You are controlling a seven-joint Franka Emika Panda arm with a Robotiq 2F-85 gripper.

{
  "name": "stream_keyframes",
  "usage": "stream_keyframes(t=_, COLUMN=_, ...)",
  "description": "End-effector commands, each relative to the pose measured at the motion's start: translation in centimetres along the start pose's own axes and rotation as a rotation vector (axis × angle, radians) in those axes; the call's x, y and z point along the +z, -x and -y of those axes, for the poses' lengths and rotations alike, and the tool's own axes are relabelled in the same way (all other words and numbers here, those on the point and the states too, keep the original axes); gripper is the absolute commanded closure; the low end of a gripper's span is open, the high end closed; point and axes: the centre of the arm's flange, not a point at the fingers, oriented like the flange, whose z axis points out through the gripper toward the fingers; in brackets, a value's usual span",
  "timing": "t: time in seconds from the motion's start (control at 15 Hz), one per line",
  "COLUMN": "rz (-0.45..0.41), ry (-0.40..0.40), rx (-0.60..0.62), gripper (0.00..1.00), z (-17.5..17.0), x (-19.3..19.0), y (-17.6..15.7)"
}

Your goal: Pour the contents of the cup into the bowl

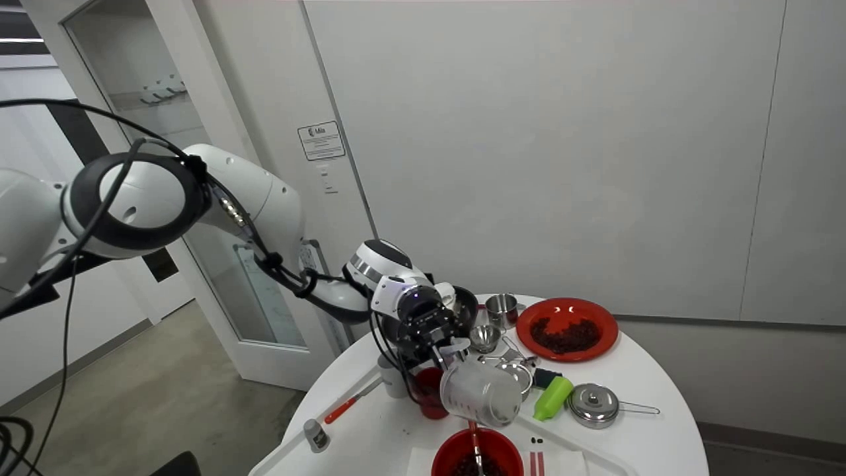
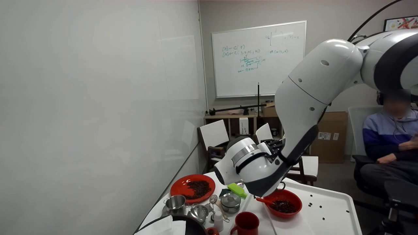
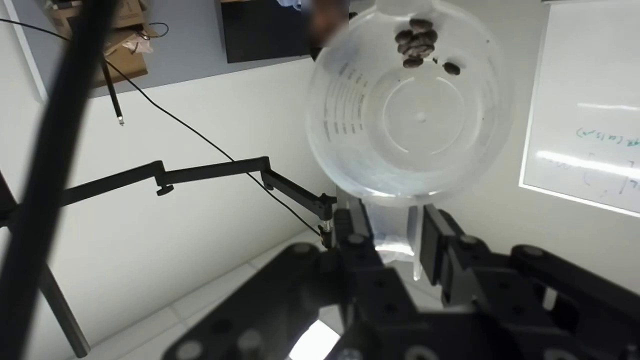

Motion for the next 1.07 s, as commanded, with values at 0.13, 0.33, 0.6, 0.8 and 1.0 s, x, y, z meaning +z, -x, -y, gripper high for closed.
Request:
stream_keyframes(t=0.13, rz=0.096, ry=0.019, rx=-0.147, gripper=0.89, z=0.1, x=-0.1, y=0.5)
stream_keyframes(t=0.33, rz=0.152, ry=0.019, rx=-0.246, gripper=0.89, z=0.0, x=-0.2, y=0.9)
stream_keyframes(t=0.6, rz=0.249, ry=-0.034, rx=-0.438, gripper=0.89, z=-0.1, x=-0.6, y=1.1)
stream_keyframes(t=0.8, rz=0.321, ry=-0.104, rx=-0.557, gripper=0.89, z=-0.2, x=-1.2, y=0.2)
stream_keyframes(t=1.0, rz=0.386, ry=-0.186, rx=-0.666, gripper=0.89, z=-0.7, x=-2.3, y=-1.3)
